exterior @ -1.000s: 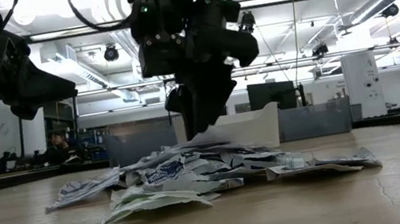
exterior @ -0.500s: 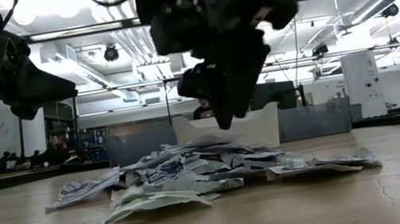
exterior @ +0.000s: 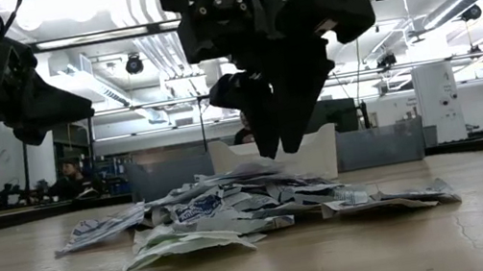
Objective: Pick & Place First Aid Supplies
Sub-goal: Put the blue bandage into the middle black bin
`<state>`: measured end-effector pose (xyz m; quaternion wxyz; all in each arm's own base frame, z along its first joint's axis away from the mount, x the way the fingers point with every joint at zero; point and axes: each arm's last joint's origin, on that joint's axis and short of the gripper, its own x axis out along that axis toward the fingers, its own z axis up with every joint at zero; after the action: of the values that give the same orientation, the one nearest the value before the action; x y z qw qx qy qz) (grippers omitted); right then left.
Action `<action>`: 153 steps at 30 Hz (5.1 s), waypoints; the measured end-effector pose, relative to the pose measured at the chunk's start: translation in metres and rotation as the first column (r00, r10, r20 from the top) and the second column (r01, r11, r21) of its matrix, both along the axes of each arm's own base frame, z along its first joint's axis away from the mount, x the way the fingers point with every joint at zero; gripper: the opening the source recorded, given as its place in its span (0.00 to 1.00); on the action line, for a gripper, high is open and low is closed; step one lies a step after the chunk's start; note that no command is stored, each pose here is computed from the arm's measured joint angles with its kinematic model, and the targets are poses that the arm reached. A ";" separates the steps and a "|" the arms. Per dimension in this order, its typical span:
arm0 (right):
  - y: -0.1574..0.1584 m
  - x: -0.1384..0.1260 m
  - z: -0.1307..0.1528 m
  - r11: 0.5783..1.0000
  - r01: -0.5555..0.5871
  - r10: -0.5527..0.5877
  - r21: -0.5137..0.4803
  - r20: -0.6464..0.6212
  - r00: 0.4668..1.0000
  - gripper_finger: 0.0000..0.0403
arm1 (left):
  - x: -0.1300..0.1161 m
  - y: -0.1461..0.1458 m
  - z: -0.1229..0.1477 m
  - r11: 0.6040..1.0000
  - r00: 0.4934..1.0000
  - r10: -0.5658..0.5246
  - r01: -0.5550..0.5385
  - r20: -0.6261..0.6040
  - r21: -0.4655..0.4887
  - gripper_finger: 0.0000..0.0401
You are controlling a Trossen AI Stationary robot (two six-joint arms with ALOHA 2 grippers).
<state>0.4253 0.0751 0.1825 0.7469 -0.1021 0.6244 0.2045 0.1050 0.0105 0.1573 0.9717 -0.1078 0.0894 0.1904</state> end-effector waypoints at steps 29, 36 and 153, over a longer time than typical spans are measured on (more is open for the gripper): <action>0.041 -0.002 0.001 0.988 0.100 -0.089 -0.116 0.093 0.992 0.42 | 0.000 0.000 -0.001 1.000 1.000 0.001 -0.001 0.007 -0.008 0.31; 0.041 -0.002 -0.001 0.986 0.120 -0.108 -0.116 0.104 0.989 0.42 | 0.000 0.000 -0.001 1.000 1.000 0.001 -0.001 0.006 -0.008 0.31; -0.297 -0.043 0.043 0.835 -0.105 0.124 -0.540 -0.001 0.992 0.02 | 0.001 0.003 -0.003 0.993 0.993 0.114 -0.113 -0.022 0.030 0.31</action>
<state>0.3820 -0.2218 0.2254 0.6850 -0.3482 0.6368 0.0632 0.1060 0.0137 0.1543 0.9596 -0.0963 0.0919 0.2479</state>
